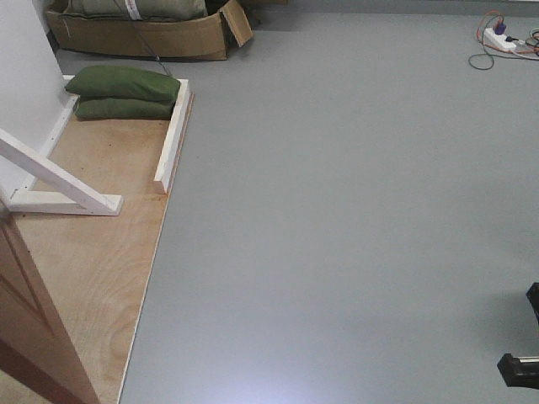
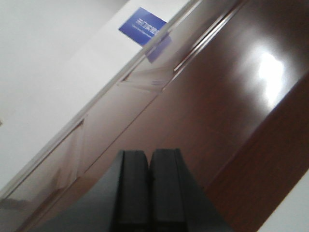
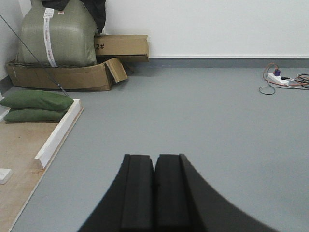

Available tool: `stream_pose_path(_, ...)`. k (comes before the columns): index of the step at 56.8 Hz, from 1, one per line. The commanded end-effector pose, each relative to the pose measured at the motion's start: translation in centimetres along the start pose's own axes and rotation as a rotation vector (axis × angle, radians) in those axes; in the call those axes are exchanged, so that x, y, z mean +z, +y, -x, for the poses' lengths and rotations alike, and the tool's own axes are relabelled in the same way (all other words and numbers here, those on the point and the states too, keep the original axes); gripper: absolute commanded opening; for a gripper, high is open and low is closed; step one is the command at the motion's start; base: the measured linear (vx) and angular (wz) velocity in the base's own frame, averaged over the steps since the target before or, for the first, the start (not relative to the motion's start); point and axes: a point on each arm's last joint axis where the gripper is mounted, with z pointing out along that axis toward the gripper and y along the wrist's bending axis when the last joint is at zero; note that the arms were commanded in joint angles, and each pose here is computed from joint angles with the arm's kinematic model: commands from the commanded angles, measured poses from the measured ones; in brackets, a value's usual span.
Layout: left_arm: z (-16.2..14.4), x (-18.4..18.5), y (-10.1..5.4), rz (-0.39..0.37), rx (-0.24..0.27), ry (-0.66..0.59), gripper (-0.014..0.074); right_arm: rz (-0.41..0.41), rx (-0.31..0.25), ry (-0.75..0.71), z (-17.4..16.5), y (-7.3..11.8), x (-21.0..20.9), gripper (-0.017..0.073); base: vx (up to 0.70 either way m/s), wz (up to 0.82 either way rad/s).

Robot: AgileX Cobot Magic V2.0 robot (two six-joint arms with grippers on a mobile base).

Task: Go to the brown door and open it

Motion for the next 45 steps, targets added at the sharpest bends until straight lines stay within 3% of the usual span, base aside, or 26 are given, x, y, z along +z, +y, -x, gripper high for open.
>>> stream_pose_path(1, 0.9, -0.5, -1.1, -0.041, -0.001, -0.018, -0.0003, -0.006, -0.006, -0.086, 0.6, 0.0, -0.1, 0.0000, 0.00, 0.00)
stream_pose_path(11, 0.3, -0.3, -1.2, -0.062, -0.004, 0.031, -0.0003, -0.006, -0.006, -0.087, 0.6, 0.0, -0.1, 0.0000, 0.00, 0.00)
stream_pose_path(22, -2.2, 1.5, -0.7, -0.090, -0.005, 0.197, -0.0003, -0.006, -0.006, -0.087, 0.6, 0.0, -0.1, 0.0000, 0.00, 0.00)
stream_pose_path(23, -2.5, 1.7, -0.6, -0.090, -0.005, 0.212, -0.0003, -0.006, -0.006, -0.087, 0.6, 0.0, -0.1, 0.0000, 0.00, 0.00)
stream_pose_path(24, -4.2, 3.8, 0.9, -0.033, -0.006, 0.263, -0.0003, -0.006, -0.006, -0.087, 0.6, 0.0, -0.1, 0.0000, 0.00, 0.00)
stream_pose_path(27, -4.8, 4.6, 1.1, -0.026, -0.007, 0.288, -0.0003, -0.006, -0.006, -0.087, 0.6, 0.0, -0.1, 0.0000, 0.00, 0.00)
stream_pose_path(45, -5.0, 7.5, -2.3, -0.212, -0.013, 0.440, -0.0003, -0.006, -0.006, -0.087, 0.6, 0.0, -0.1, 0.0000, 0.00, 0.00)
